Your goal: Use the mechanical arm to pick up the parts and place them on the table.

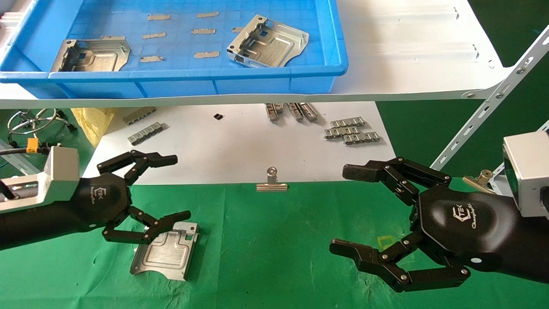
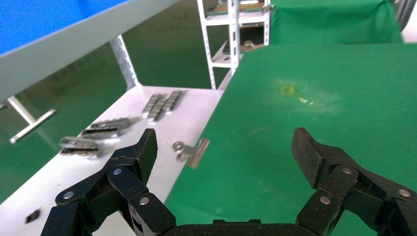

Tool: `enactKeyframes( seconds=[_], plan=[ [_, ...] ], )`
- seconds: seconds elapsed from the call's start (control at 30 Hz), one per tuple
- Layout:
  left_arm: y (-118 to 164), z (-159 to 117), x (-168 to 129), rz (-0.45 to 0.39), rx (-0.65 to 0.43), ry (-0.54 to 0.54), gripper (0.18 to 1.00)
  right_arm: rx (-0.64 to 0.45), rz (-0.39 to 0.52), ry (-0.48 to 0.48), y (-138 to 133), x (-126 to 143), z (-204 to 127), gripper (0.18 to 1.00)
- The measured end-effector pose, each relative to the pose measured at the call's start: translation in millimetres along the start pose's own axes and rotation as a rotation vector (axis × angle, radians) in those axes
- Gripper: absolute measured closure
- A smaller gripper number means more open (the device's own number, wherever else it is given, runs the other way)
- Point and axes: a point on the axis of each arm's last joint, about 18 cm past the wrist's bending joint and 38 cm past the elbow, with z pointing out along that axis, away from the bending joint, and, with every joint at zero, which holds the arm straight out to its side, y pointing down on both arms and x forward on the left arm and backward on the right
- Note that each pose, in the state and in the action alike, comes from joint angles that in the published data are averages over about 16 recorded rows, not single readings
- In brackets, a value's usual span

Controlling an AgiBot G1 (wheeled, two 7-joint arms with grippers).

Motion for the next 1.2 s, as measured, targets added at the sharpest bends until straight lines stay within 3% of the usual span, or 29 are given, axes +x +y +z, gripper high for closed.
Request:
enactKeyframes(
  seconds=[1.2],
  plan=[
    [-94, 0, 77, -0.15, 0.125, 0.216, 0.184, 0.0, 0.0, 0.0, 0, 0, 0, 0.178]
  ],
)
